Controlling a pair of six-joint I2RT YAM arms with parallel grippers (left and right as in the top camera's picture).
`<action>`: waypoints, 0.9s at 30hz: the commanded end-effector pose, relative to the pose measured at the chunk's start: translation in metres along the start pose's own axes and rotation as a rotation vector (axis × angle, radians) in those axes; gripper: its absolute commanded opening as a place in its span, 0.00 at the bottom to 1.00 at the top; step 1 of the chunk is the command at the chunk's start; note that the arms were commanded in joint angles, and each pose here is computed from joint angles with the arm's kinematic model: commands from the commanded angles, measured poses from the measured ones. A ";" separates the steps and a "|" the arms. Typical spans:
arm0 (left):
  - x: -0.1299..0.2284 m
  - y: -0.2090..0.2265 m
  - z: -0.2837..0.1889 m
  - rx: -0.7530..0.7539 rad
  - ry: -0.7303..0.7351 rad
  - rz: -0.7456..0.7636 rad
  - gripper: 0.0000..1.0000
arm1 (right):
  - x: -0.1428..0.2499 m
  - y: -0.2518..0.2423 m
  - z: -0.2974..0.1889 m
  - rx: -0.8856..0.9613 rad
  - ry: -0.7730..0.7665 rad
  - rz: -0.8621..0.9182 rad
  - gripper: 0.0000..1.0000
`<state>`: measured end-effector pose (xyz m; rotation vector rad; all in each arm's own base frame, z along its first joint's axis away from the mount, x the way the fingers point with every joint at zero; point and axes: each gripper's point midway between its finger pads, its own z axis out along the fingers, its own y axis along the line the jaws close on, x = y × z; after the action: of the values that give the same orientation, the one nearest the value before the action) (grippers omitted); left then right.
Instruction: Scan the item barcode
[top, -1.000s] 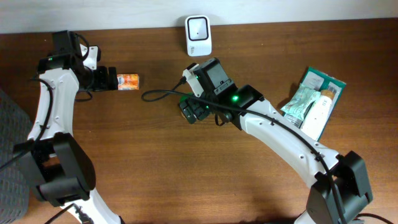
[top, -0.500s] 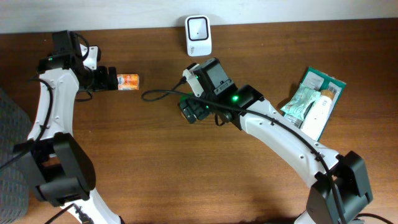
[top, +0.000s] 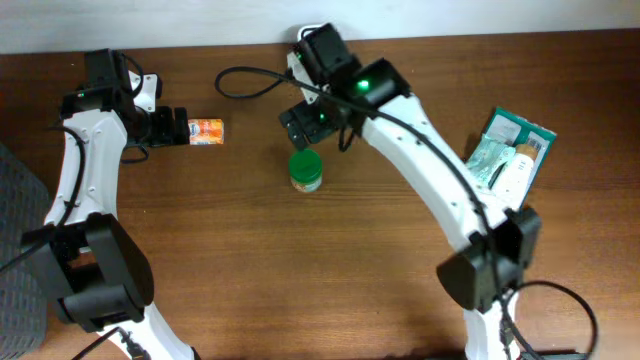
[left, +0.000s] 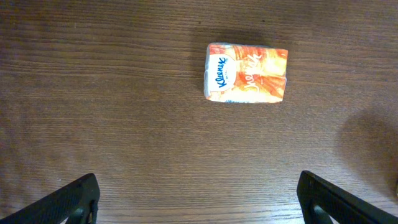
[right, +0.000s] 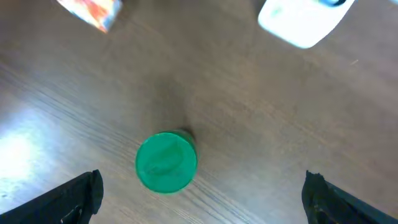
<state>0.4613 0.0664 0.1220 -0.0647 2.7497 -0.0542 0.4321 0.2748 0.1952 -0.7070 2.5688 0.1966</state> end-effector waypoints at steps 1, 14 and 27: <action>-0.005 0.003 -0.003 -0.005 -0.015 0.012 0.99 | 0.006 0.007 0.027 0.004 0.049 0.071 0.98; -0.005 0.003 -0.003 -0.004 -0.015 0.012 0.99 | 0.044 0.023 0.101 0.032 0.207 0.415 0.91; -0.005 0.003 -0.003 -0.004 -0.015 0.012 0.99 | 0.077 0.029 0.116 0.051 0.339 0.419 0.65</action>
<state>0.4614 0.0663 0.1220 -0.0645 2.7493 -0.0546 0.4074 0.2949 0.0632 -0.1820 2.9977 0.1779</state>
